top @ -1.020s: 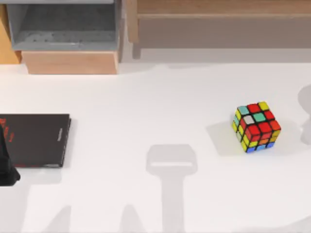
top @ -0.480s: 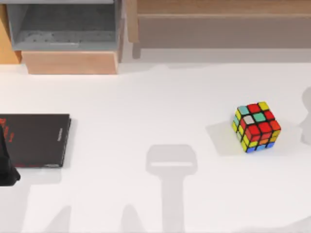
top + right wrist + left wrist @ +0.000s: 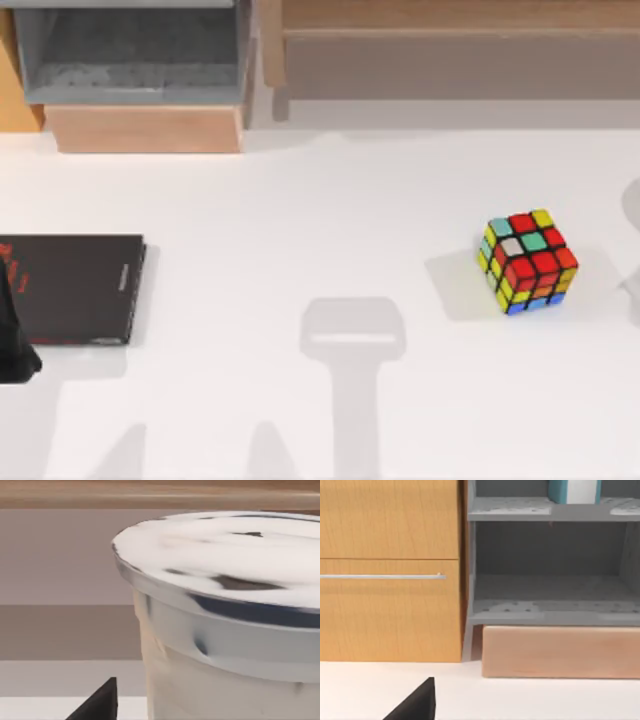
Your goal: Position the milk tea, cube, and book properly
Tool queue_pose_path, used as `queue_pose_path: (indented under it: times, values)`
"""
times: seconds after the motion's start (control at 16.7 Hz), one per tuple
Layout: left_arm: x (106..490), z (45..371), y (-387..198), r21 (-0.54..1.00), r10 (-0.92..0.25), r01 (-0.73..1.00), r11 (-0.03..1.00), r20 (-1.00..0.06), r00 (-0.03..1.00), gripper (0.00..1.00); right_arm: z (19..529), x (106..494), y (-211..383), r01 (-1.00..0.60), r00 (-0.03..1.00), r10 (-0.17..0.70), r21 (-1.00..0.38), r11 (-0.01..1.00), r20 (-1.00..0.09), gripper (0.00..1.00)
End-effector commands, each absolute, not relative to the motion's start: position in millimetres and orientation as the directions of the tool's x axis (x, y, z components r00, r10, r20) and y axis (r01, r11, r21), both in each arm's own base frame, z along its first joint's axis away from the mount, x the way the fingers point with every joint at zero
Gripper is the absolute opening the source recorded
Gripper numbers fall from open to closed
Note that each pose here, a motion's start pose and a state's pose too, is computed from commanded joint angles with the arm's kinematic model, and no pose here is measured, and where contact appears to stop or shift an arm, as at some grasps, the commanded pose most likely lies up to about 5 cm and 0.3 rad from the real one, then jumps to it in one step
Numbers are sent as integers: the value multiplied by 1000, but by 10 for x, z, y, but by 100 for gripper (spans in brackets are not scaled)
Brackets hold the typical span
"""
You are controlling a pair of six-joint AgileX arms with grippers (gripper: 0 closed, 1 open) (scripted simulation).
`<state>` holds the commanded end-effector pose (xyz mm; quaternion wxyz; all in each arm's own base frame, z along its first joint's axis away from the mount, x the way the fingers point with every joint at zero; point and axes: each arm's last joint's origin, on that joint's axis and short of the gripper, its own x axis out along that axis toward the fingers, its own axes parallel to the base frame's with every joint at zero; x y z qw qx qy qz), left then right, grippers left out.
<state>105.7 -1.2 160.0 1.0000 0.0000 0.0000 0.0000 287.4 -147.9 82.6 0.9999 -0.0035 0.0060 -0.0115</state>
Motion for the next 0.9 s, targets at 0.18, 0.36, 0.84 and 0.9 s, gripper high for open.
queue_pose_path:
  times: [0.18, 0.36, 0.84, 0.9]
  values:
    - [1057, 1600, -12, 0, 0, 0, 1000, 0, 1000, 100, 815, 2884, -1469, 20, 1000, -20, -5, 1000, -15, 100]
    - [1057, 1600, -12, 0, 0, 0, 1000, 0, 1000, 100, 880, 2855, -1469, 18, 1000, -18, -4, 1000, -22, 100]
    - [1057, 1600, -12, 0, 0, 0, 1000, 0, 1000, 100, 1315, 2684, -1467, 20, 1000, -20, -5, 1000, -15, 100]
    - [1057, 1600, -12, 0, 0, 0, 1000, 0, 1000, 100, 1315, 2684, -1467, 20, 1000, -20, -5, 1000, -15, 100]
